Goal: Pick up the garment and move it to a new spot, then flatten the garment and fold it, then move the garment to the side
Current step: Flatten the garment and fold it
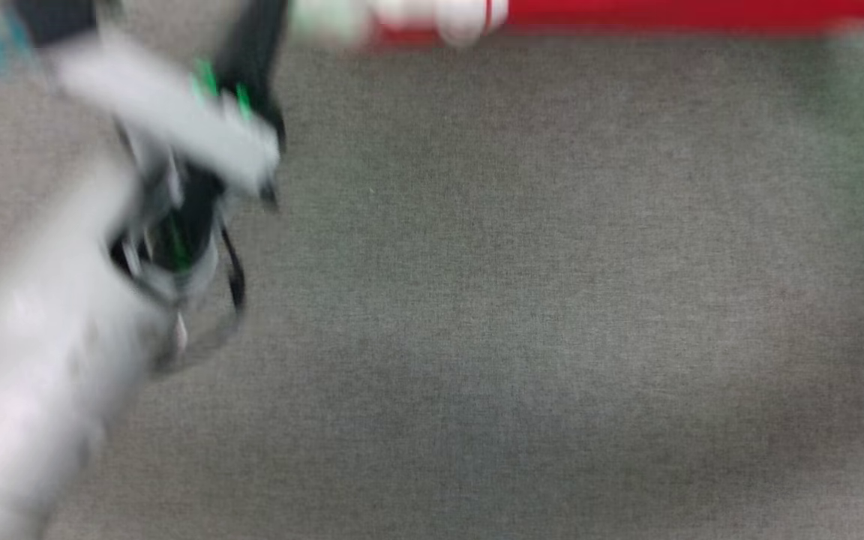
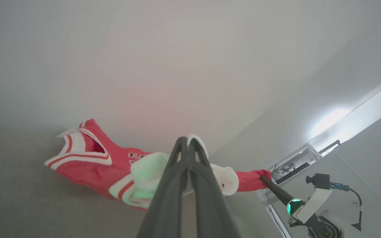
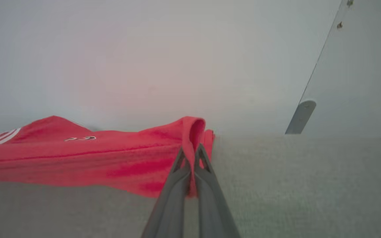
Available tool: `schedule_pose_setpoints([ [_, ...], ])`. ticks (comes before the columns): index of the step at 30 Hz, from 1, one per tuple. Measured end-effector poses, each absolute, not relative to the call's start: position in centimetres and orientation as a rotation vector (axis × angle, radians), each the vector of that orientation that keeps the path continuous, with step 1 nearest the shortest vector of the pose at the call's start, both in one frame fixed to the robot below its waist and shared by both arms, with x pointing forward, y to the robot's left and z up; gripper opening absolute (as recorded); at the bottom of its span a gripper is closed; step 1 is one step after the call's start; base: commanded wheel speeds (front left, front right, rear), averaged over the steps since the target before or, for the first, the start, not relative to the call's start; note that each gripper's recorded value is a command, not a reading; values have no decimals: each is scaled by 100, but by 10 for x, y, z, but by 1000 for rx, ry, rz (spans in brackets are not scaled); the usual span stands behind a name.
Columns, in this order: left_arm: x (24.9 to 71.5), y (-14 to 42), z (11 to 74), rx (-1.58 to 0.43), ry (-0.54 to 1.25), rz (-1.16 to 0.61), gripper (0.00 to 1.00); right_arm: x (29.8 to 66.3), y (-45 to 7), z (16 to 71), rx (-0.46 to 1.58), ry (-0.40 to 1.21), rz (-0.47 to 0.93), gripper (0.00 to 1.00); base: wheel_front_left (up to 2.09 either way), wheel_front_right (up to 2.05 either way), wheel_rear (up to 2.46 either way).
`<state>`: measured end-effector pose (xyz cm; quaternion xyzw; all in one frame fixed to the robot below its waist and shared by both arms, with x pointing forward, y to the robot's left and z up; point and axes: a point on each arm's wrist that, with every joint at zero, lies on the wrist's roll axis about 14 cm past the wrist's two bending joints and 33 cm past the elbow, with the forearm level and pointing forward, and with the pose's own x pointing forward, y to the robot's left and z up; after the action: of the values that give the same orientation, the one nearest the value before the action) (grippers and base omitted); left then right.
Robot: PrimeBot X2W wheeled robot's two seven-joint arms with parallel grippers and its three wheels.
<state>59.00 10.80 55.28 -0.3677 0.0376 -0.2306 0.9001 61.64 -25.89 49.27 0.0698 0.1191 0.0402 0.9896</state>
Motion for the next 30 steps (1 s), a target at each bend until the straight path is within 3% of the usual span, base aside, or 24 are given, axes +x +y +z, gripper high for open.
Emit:
schedule_pose_setpoints([
  [9,502,118,503,-922,180,-411,0,535,-265,439,187,400,132,0,0,0,0],
  [17,429,115,500,-933,217,-438,0,474,-283,442,201,415,145,0,0,0,0],
  [30,356,130,509,-879,227,-436,0,390,-291,464,111,452,158,0,0,0,0],
])
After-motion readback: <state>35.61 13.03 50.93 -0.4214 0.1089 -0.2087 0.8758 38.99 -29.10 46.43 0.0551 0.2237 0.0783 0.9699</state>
